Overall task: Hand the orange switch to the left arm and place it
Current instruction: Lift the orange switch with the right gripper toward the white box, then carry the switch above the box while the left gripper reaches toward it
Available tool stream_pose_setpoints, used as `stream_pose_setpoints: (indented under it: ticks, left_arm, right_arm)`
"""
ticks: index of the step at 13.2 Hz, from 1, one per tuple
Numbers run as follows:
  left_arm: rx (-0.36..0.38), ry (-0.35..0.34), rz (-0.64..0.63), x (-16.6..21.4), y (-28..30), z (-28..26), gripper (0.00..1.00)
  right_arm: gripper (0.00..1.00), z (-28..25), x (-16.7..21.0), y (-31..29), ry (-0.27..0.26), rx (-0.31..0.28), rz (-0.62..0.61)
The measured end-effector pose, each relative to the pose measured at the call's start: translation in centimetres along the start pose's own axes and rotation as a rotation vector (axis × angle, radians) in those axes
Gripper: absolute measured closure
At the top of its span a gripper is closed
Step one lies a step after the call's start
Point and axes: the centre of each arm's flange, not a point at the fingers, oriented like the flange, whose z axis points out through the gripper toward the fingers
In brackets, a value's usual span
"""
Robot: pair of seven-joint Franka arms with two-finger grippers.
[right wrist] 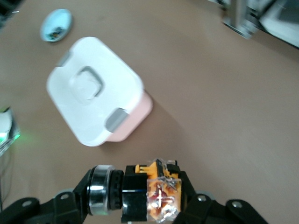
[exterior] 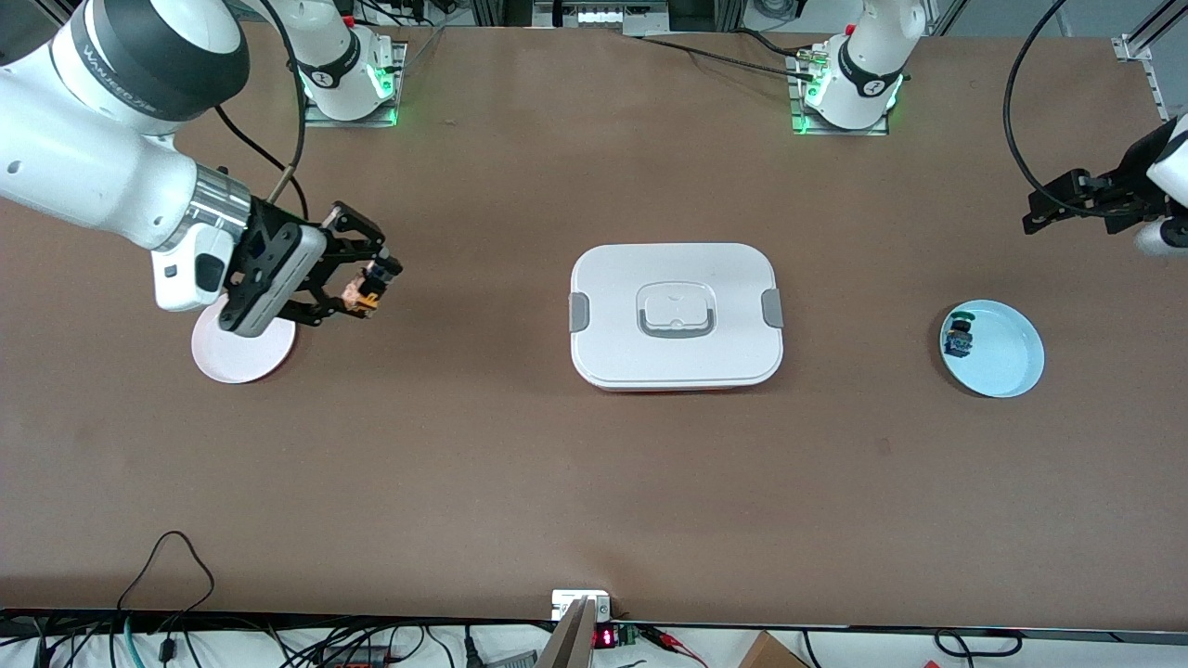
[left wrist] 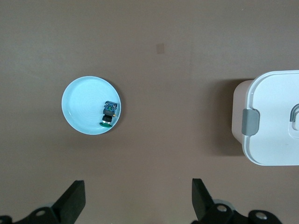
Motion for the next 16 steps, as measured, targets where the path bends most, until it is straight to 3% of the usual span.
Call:
stream_pose_setpoints:
  ticks: [4,6,8,10,11,12,16]
  left_arm:
    - [-0.004,-0.051,-0.001,0.2,-0.1,0.9,0.00]
    - [-0.010,-0.090,-0.001,0.1,-0.2,1.3,0.00]
    - [-0.088,-0.141,0.002,-0.5,0.4,1.0,0.00]
    - [-0.283,-0.196,-0.009,-1.2,0.4,0.9,0.00]
    - [-0.400,-0.228,-0.014,-1.3,0.2,1.1,0.00]
    - [-0.515,-0.264,-0.017,-1.0,0.2,1.6,0.00]
    - [-0.984,-0.407,-0.088,1.8,3.8,5.2,0.00]
  right_arm:
    - [0.27,3.1,1.3,-1.3,0.155,0.187,-0.292]
    - [0.27,4.0,2.5,-3.1,0.271,0.268,-0.419]
    - [0.27,5.5,3.6,-5.0,0.392,0.340,-0.514]
    - [0.27,7.9,4.8,-6.5,0.517,0.372,-0.622]
    - [0.27,9.4,5.1,-7.0,0.552,0.370,-0.658]
    - [0.27,10.9,5.3,-7.2,0.585,0.380,-0.667]
    - [0.27,14.5,6.3,-8.2,0.816,0.452,-0.616]
